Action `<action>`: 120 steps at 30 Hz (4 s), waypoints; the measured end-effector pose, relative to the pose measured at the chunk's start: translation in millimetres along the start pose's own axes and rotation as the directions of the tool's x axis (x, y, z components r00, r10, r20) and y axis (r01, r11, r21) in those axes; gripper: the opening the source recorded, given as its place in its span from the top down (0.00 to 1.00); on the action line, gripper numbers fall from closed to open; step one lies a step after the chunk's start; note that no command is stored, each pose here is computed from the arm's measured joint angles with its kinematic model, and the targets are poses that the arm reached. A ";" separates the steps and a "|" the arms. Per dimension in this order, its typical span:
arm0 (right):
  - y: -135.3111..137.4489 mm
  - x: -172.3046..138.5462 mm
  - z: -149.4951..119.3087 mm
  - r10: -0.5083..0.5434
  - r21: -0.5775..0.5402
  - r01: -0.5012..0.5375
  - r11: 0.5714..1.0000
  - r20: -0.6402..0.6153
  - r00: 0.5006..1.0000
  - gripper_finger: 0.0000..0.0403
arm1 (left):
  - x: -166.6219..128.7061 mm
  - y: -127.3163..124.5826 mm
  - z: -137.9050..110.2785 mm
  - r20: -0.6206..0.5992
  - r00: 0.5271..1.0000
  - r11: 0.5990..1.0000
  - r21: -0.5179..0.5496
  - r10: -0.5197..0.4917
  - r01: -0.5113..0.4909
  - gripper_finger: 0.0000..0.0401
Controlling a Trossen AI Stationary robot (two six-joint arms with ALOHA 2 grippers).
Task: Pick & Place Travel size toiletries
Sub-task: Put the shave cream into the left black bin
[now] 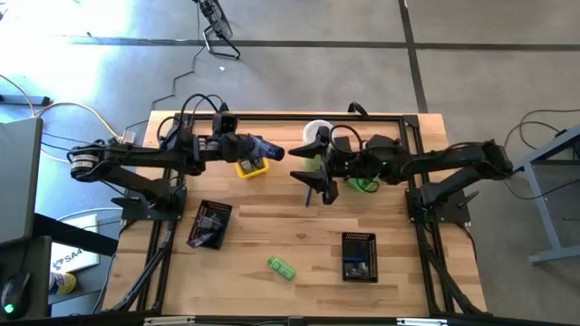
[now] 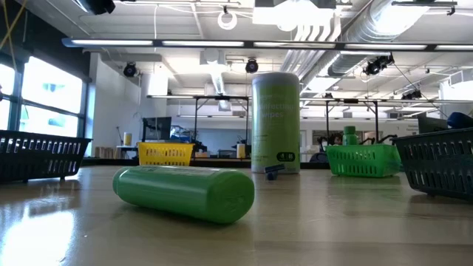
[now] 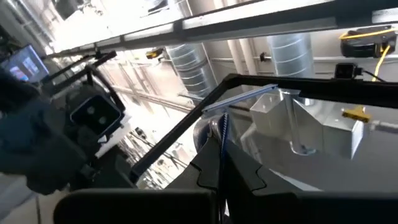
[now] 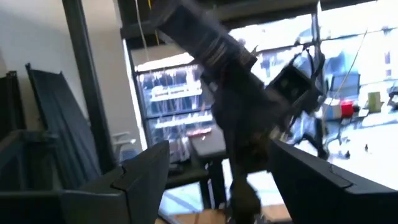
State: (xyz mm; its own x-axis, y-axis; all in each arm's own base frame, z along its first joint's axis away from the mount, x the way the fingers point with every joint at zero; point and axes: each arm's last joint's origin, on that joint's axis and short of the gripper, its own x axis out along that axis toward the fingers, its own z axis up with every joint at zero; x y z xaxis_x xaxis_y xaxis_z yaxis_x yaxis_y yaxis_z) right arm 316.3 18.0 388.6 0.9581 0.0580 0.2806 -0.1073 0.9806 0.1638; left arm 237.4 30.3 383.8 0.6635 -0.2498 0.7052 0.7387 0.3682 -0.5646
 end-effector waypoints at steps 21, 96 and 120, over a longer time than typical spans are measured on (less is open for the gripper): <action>1.8 -15.4 -0.6 -0.054 0.061 0.066 0.996 -0.181 0.982 0.39 | -18.9 -11.6 9.1 -0.155 0.934 0.931 0.228 0.323 -0.284 1.00; -50.8 -21.5 1.4 -0.237 0.035 0.251 0.967 -0.230 0.944 0.39 | -183.7 -88.1 -41.6 -0.488 -0.130 -0.044 0.184 0.863 -0.982 1.00; -51.5 -21.6 1.8 -0.262 0.034 0.275 0.961 -0.222 0.939 0.39 | -186.1 -37.3 -61.3 -0.568 0.019 0.124 0.146 0.823 -0.982 1.00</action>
State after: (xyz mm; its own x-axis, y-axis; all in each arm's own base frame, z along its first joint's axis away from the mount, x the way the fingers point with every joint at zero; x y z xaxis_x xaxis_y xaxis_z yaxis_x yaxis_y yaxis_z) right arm 300.7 -34.1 375.8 0.9869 -0.1607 0.0112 0.1519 0.9518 0.2665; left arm 93.7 8.1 247.4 0.6881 -0.2102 -0.6945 -0.5773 0.4212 -0.6995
